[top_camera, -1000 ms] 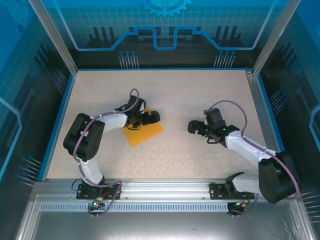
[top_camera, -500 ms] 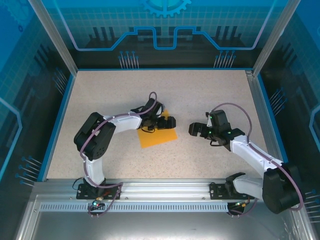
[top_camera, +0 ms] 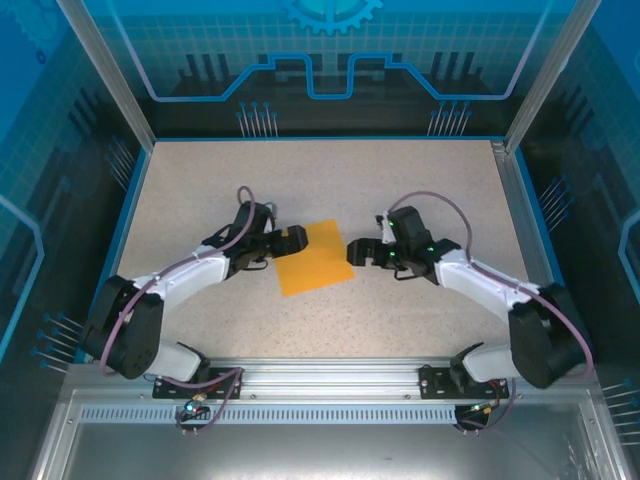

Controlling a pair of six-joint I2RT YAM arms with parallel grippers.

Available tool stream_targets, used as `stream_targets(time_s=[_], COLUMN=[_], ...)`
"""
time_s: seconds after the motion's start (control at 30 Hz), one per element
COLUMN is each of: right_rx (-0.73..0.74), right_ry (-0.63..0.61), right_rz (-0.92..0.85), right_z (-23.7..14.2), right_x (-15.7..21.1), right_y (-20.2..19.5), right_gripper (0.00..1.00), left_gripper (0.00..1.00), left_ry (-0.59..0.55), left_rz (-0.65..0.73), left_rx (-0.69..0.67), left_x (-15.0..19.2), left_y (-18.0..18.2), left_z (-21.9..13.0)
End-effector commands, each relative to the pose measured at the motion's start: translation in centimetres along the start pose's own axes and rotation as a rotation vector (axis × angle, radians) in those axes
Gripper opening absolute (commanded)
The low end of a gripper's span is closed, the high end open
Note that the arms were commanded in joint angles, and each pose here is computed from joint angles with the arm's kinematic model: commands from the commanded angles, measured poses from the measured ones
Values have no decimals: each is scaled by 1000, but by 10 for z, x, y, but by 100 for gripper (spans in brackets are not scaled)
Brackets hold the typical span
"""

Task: Fold a paper plane with a square sheet of paper (pick it up from the middle)
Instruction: Move the square sheet of paper to the center of the table, then rotate the square sheet of paper at the center of the table.

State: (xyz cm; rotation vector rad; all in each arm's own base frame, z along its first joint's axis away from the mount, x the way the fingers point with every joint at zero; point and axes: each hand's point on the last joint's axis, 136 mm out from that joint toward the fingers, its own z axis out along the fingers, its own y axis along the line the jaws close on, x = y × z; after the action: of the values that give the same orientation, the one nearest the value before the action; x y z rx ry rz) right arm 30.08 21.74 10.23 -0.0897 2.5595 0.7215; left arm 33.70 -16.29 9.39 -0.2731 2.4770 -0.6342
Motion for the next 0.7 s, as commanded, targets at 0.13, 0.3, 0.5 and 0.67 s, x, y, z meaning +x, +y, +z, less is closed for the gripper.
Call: stream_targets(time_s=[0.13,0.3,0.5,0.67], right_rx=[31,1,-3,-8], right_ry=[94,168,224,252], right_rz=[-89,-92,-89,-78], right_z=[49,81,103,113], right_x=[-7,-2,1,4], right_y=[39,56,61,62], right_gripper=[93,87,80,77], left_gripper=[99,99,99,99], left_ry=[-83,-138,-148,-141], left_rz=[-48,-50,-56,-62], left_rx=[-10,-12,-25,-21], left_x=[1,2,6,9], left_y=[29,38,45,45], left_z=[-22,-37,-43,-42])
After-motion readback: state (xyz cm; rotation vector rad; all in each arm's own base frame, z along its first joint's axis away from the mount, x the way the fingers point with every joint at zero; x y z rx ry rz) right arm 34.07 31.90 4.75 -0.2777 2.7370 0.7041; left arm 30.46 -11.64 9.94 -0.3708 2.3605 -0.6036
